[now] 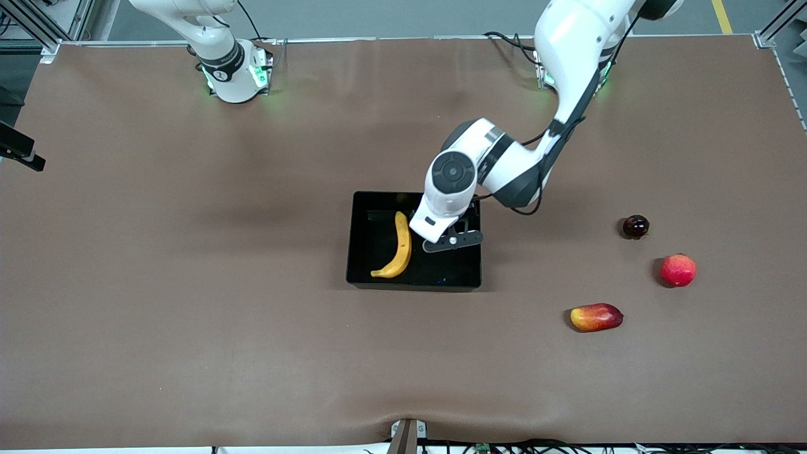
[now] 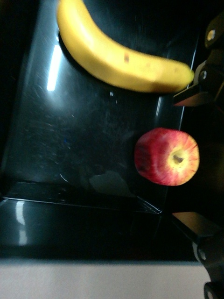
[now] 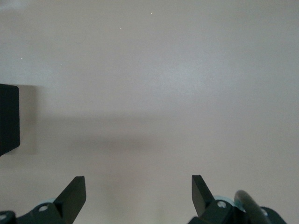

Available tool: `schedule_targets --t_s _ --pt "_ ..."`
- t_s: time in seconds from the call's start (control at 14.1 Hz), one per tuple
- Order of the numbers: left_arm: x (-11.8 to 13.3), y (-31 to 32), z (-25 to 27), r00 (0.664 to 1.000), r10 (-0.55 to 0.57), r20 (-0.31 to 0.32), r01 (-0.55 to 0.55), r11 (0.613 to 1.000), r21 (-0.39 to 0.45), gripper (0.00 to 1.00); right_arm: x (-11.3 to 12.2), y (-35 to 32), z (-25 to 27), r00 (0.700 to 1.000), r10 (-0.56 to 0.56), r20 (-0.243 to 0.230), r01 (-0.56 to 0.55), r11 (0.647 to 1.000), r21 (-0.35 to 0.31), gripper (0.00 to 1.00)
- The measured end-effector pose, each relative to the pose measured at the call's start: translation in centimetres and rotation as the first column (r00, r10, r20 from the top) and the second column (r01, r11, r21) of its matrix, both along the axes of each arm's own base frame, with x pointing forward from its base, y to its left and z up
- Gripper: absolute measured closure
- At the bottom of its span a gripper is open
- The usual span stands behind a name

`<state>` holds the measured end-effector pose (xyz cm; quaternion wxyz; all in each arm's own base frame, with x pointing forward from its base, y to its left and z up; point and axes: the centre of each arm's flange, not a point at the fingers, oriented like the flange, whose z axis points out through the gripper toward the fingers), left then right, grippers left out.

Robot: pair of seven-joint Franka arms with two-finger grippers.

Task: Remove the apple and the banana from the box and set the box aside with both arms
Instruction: 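Grasp the small red apple with the left gripper and lift it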

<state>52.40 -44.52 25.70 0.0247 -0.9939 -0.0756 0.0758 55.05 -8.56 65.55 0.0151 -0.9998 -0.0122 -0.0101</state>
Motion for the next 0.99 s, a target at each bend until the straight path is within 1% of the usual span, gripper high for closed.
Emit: schedule_targets --t_s 0.14,0.36,0.43,0.5,0.57,0.71,0.78,0.92,0.99 --pt "-0.7 -0.2 -2.8 0.999 -0.014 -0.03 0.014 1.0 0.026 0.0 0.0 0.0 0.0 1.0 0.0 0.0 0.0 1.0 0.0 0.0" --pt "-1.3 -0.6 -4.3 0.999 -0.023 -0.047 0.025 0.999 0.036 0.04 0.0 0.0 0.0 1.0 0.0 0.0 0.0 1.0 0.0 0.0" --pt "-1.5 -0.8 -4.2 0.999 -0.027 -0.048 0.029 0.999 0.035 0.13 0.0 0.0 0.0 1.0 0.0 0.0 0.0 1.0 0.0 0.0" --pt "-1.6 -0.9 -4.1 0.999 -0.029 -0.046 0.031 0.999 0.033 0.25 0.0 0.0 0.0 1.0 0.0 0.0 0.0 1.0 0.0 0.0" --pt "-1.4 -1.0 -3.8 0.999 -0.029 -0.04 0.03 0.999 0.03 0.33 0.0 0.0 0.0 1.0 0.0 0.0 0.0 1.0 0.0 0.0" --pt "-0.4 -0.9 -1.6 1.0 -0.022 -0.006 0.022 1.0 0.011 0.34 0.0 0.0 0.0 1.0 0.0 0.0 0.0 1.0 0.0 0.0" --pt "0.3 -0.7 0.5 1.0 -0.017 0.023 0.017 1.0 -0.002 0.34 0.0 0.0 0.0 1.0 -0.001 0.0 0.001 1.0 0.0 0.0" --pt "2.1 1.3 6.5 0.997 -0.015 0.076 0.017 1.0 -0.019 0.34 0.2 -0.3 -0.4 1.0 -0.005 -0.007 0.005 1.0 0.0 0.0" --pt "3.1 3.3 9.9 0.995 -0.021 0.093 0.023 1.0 -0.02 0.34 0.5 -0.5 -1.0 1.0 -0.01 -0.017 0.01 1.0 0.001 0.0"
